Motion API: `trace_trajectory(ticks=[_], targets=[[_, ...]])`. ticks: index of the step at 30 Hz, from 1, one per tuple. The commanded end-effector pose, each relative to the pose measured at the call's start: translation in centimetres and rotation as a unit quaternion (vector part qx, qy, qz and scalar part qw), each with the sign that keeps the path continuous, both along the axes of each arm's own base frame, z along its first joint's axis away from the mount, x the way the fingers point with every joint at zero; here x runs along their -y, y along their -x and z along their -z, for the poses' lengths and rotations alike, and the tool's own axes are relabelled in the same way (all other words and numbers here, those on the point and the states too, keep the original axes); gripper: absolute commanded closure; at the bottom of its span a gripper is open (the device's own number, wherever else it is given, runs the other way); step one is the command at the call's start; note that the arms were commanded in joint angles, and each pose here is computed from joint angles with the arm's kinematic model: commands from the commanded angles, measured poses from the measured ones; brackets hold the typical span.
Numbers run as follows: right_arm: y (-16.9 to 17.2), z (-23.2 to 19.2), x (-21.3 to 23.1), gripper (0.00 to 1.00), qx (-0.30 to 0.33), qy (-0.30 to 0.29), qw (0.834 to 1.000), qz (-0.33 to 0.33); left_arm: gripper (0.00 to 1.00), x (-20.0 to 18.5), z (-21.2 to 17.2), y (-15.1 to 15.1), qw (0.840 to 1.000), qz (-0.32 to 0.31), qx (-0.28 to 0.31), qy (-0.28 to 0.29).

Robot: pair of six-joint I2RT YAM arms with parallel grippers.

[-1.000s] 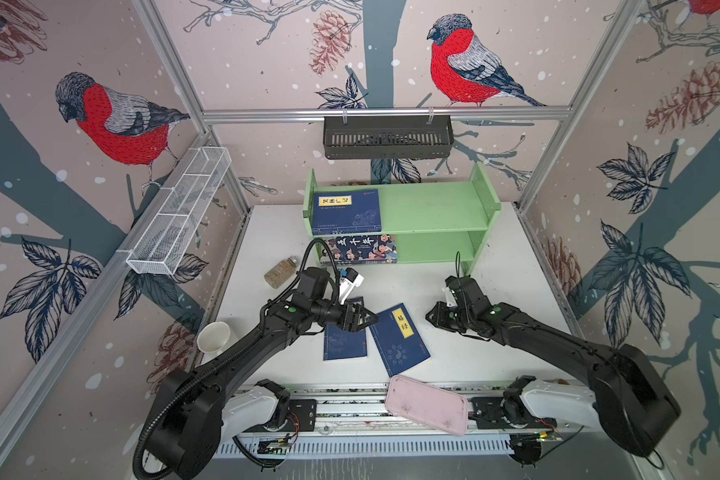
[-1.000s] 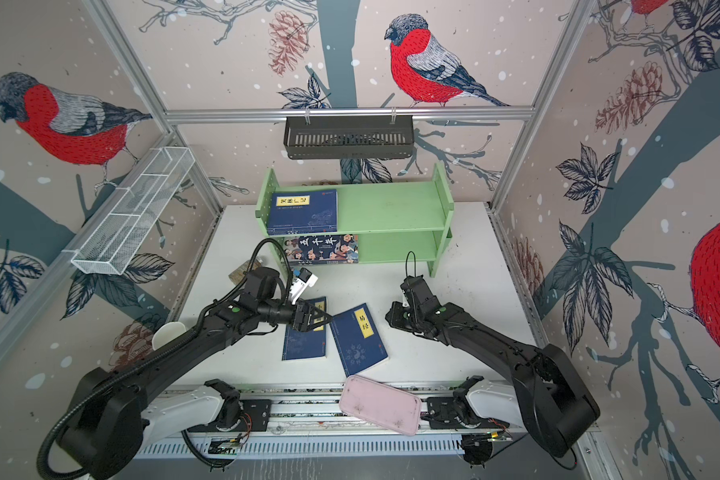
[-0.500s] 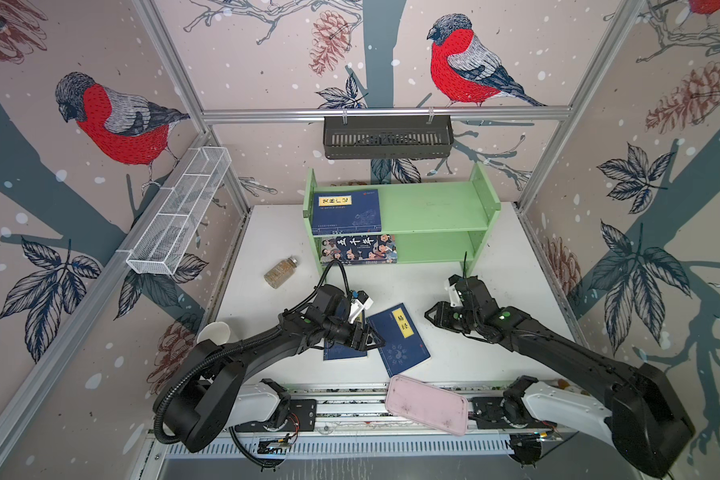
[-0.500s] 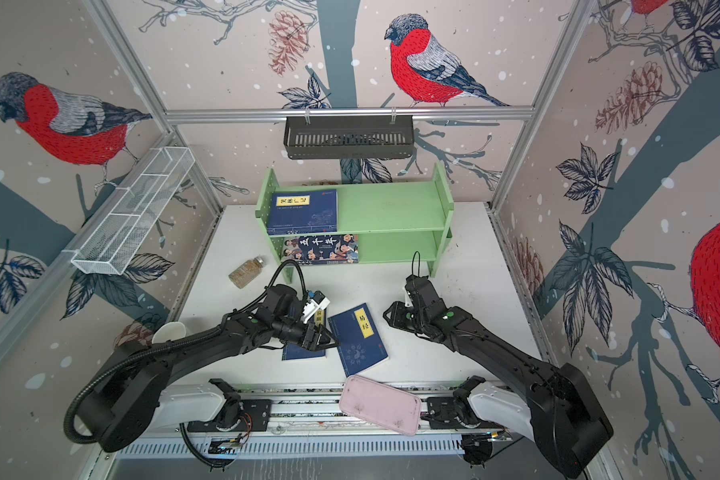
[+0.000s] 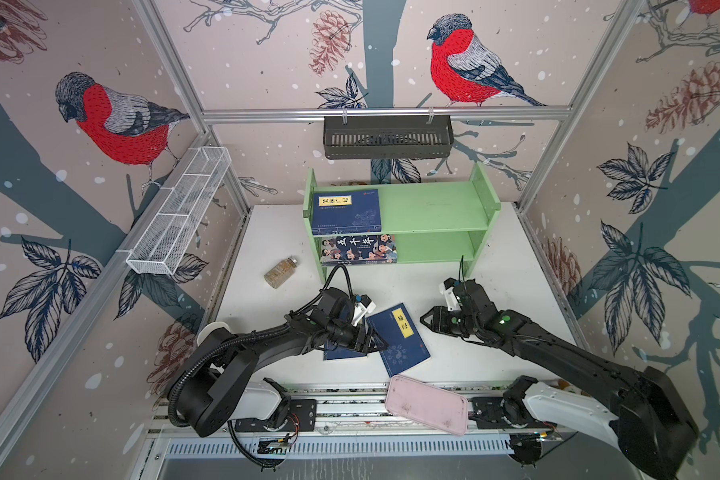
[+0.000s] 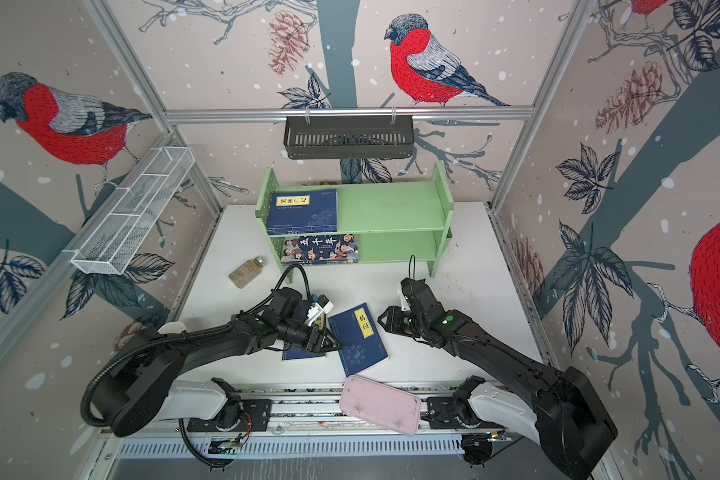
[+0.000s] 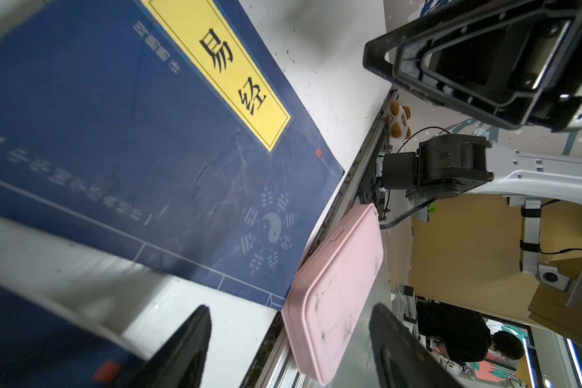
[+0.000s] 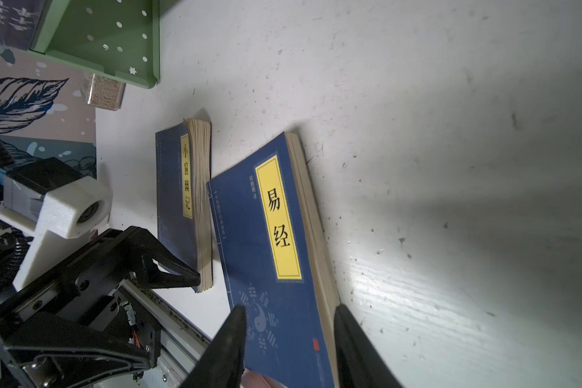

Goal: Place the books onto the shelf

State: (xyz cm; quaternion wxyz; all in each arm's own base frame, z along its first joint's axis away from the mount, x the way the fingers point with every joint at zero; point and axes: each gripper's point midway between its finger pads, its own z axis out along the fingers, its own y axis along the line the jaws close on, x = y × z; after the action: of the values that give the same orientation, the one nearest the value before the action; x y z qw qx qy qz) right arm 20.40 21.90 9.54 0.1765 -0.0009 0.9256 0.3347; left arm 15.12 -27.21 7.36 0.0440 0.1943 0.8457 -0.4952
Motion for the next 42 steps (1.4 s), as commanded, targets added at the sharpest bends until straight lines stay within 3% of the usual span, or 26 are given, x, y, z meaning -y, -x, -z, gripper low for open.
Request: trace_trajectory(ticks=[1, 9, 22, 35, 42], targets=[[0.3, 0.1, -0.6, 0.55, -0.003, -0.007, 1.0, -0.008, 0.25, 0.8, -0.4, -0.1, 1.0, 0.013, 0.012, 0.012], [0.4, 0.8, -0.4, 0.54, -0.002, 0.012, 1.0, 0.006, 0.24, 0.3, 1.0, -1.1, 0.998, 0.009, 0.048, -0.044], [0.3, 1.4, -1.1, 0.53, -0.007, 0.005, 1.0, -0.009, 0.25, 0.5, 2.1, -0.1, 0.998, 0.022, 0.021, -0.045], [0.6, 3.0, -0.3, 0.51, -0.021, 0.016, 1.0, 0.003, 0.26, 2.1, 2.9, -0.7, 0.996, 0.07, 0.034, -0.041], [0.7, 4.8, 1.0, 0.5, -0.036, 0.047, 0.998, 0.025, 0.26, 2.9, 2.6, -2.1, 0.996, 0.056, 0.069, -0.027]])
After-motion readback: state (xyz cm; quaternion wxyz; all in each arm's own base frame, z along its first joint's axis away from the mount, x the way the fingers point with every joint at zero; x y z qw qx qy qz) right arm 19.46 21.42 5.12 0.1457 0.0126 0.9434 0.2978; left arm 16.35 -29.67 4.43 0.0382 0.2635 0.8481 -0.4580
